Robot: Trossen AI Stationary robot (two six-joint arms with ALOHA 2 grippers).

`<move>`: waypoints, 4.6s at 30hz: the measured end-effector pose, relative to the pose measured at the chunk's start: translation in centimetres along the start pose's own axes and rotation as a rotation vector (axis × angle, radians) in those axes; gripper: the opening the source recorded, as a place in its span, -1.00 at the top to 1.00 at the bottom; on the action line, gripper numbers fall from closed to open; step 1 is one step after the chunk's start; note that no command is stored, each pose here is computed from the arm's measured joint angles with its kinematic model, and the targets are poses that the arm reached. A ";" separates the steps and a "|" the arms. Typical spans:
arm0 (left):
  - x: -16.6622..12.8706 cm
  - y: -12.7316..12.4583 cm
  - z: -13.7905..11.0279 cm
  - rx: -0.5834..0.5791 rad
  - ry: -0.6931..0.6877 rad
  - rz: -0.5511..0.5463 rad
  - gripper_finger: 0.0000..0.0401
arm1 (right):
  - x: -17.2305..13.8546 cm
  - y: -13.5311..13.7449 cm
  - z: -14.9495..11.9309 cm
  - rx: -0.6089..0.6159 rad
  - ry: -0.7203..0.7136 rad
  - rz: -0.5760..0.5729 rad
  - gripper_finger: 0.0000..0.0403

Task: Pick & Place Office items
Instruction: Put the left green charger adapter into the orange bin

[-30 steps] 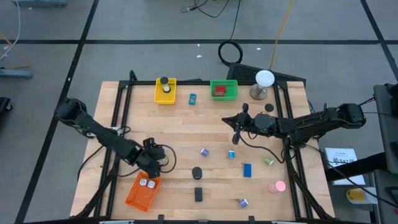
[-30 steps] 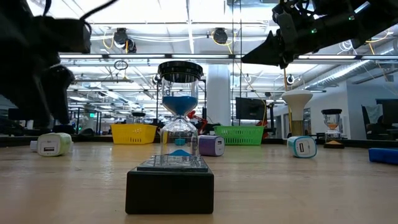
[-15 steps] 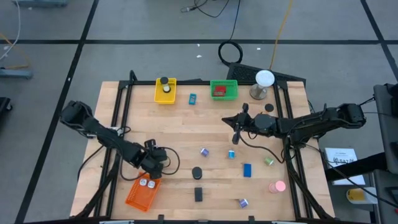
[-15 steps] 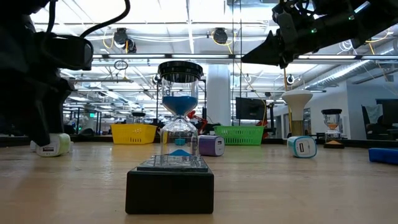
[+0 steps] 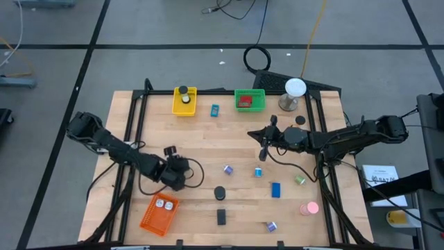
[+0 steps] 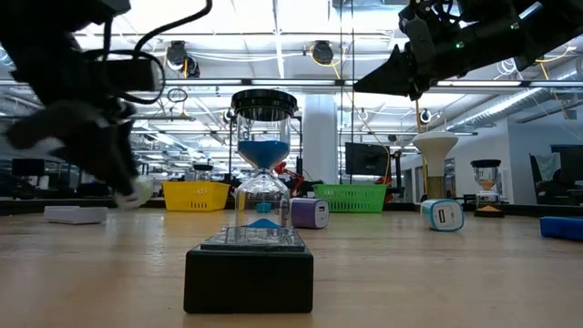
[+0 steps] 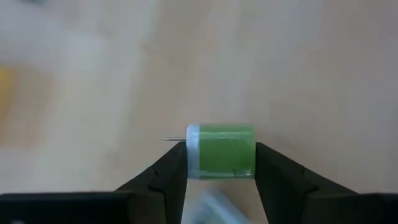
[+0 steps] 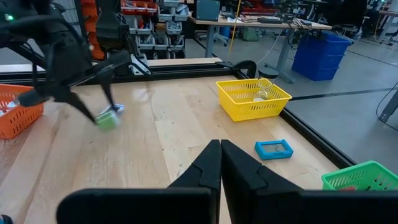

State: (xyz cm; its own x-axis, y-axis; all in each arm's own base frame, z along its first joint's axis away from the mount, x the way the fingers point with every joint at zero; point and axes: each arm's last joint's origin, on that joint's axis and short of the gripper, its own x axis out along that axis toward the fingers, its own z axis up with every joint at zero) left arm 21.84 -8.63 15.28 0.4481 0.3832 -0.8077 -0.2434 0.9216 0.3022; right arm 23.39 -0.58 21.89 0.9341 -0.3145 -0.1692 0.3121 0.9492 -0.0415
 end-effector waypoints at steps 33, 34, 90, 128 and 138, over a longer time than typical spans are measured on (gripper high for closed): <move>4.9 -1.8 4.0 0.421 -0.281 0.685 0.23 | 2.5 0.2 -2.0 0.093 0.037 0.180 0.79; 4.8 -2.0 4.3 0.422 -0.300 0.669 0.23 | 3.1 0.2 -2.3 0.095 0.018 0.215 0.74; 3.9 -2.1 7.3 0.411 -0.481 0.566 0.23 | 13.5 2.4 -3.1 0.458 0.056 0.251 -0.03; 3.8 -2.2 7.2 0.413 -0.477 0.587 0.23 | 16.5 3.7 -3.7 0.484 0.073 0.283 0.09; 3.7 -2.5 7.0 0.354 -0.491 0.576 0.02 | 16.5 3.7 -3.8 0.401 0.061 0.285 0.37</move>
State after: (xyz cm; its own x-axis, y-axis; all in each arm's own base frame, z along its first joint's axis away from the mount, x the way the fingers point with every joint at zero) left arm 30.09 -9.07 15.13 0.6804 0.7076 -0.1903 -0.3012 0.5069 0.8077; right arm 39.25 -2.23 15.22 0.9838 -0.0305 -0.1768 0.0994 0.9131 0.3953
